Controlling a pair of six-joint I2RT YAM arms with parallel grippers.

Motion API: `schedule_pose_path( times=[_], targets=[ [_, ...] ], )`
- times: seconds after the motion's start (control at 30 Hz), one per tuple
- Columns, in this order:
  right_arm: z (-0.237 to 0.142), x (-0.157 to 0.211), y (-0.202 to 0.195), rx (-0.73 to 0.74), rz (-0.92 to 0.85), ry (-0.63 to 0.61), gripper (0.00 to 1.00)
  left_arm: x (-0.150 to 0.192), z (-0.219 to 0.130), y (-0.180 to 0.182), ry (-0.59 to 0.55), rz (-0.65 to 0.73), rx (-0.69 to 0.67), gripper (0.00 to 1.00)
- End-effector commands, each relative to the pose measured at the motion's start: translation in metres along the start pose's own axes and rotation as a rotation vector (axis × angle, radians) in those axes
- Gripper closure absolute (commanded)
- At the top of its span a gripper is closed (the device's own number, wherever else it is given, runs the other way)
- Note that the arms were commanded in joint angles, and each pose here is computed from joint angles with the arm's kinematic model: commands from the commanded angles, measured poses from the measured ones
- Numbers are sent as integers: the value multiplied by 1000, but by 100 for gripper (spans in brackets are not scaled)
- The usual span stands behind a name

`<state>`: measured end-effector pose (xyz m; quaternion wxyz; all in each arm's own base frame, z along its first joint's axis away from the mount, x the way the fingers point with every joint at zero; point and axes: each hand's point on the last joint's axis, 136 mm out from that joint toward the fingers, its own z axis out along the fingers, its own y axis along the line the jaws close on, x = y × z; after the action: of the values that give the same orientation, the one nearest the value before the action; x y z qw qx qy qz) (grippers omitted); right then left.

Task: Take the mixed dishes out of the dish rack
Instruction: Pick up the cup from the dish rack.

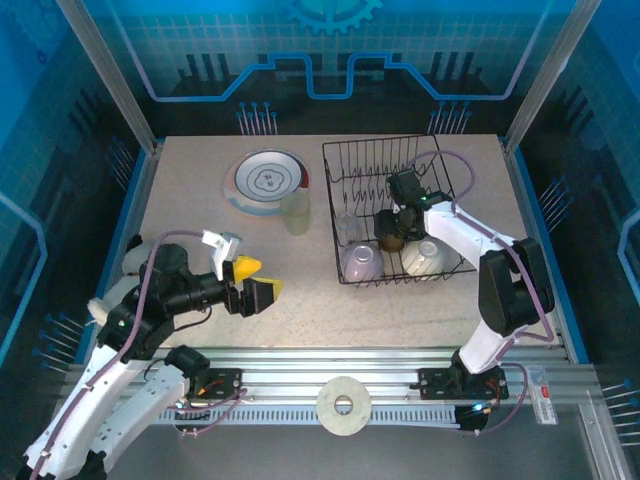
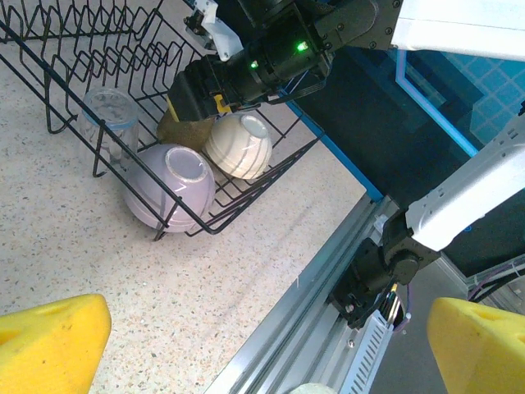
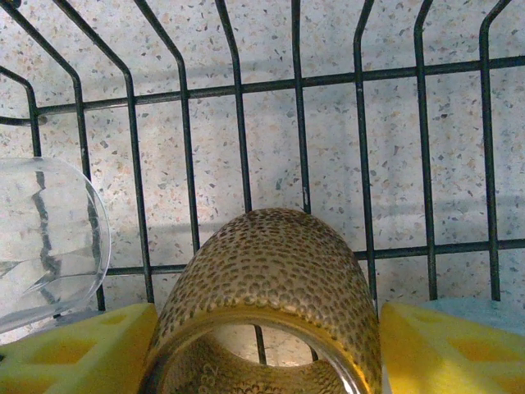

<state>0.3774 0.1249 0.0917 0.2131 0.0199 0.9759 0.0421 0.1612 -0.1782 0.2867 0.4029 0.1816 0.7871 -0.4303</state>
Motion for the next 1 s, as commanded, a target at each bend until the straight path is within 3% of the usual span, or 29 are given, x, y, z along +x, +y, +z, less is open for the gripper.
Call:
schedule_pose_path(
  times=[0.0, 0.5, 0.77, 0.97],
  targets=[
    [1, -4, -5, 14, 15, 6, 31, 0, 2, 0, -2, -17, 15, 1],
    [-20, -10, 1, -67, 25, -77, 56, 2, 6, 5, 12, -30, 0, 1],
    [-73, -24, 11, -191, 51, -198, 59, 3, 9, 10, 23, -42, -13, 1],
    [-103, -26, 32, -380, 70, -238, 61, 1, 12, 12, 19, -68, -17, 1]
  ],
)
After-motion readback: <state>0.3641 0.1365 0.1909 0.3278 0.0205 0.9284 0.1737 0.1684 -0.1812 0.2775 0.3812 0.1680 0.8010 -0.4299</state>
